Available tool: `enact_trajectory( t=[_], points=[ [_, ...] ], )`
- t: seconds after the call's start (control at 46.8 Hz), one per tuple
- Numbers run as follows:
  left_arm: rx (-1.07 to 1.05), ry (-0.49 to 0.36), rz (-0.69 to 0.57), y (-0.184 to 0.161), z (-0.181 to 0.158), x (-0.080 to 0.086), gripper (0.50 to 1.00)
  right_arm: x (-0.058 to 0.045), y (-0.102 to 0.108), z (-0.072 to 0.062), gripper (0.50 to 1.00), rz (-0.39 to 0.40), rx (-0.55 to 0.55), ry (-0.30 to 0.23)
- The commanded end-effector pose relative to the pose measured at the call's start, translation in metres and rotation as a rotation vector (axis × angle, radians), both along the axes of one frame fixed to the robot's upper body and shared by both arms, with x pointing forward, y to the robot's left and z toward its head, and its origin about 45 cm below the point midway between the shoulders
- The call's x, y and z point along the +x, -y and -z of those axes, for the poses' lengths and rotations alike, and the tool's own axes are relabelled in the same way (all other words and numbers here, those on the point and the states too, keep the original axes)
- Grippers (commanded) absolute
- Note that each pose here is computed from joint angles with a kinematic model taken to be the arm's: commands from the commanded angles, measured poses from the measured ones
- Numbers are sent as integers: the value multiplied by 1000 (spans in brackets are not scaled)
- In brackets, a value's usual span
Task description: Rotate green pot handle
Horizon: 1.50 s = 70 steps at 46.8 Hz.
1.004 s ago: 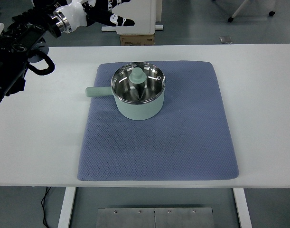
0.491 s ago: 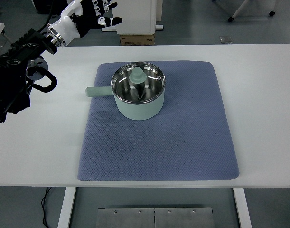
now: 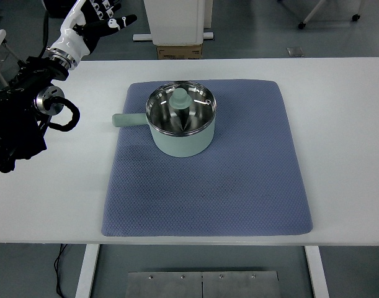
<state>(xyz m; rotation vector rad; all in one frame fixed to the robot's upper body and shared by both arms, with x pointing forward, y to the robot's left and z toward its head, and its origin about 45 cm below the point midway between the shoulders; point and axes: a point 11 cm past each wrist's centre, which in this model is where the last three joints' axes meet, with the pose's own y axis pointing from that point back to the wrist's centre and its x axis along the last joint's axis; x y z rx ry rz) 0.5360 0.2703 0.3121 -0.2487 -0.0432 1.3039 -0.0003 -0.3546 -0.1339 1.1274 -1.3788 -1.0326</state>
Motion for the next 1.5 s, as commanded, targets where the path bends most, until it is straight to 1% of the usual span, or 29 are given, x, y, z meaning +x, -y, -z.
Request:
enact_trajectory(
  t=[0.0,0.085,0.214,0.321,0.363,0.449,0.47,0.684,0.769,1.004,1.197,1.474],
  points=[
    [-29,-10,-47,-7,5,0,1000,0,0,0,1000,0,0,0],
    [-55,-29,-77,-11,9,-1,1000,0,0,0,1000,0,-1,0],
    [-83,-83,-128,-15,20,-1,1000,0,0,0,1000,0,0,0],
    [-100,-105,-141,-14,23,-1,1000,0,0,0,1000,0,0,0],
    [-116,-140,-176,-16,31,-1,1000,0,0,0,1000,0,0,0],
    [-143,-171,-178,-11,35,-1,1000,0,0,0,1000,0,0,0],
    [-162,-215,-191,-12,44,-2,1000,0,0,0,1000,0,-1,0],
    [-202,-362,-223,-10,68,-6,1000,0,0,0,1000,0,0,0],
    [-220,-383,-229,-8,75,-8,1000,0,0,0,1000,0,0,0],
    [-222,-396,-236,-7,78,-9,1000,0,0,0,1000,0,0,0],
    [-231,-454,-244,-12,98,-17,1000,0,0,0,1000,0,0,0],
    [-237,-469,-251,-14,106,-21,1000,0,0,0,1000,0,0,0]
  ],
)
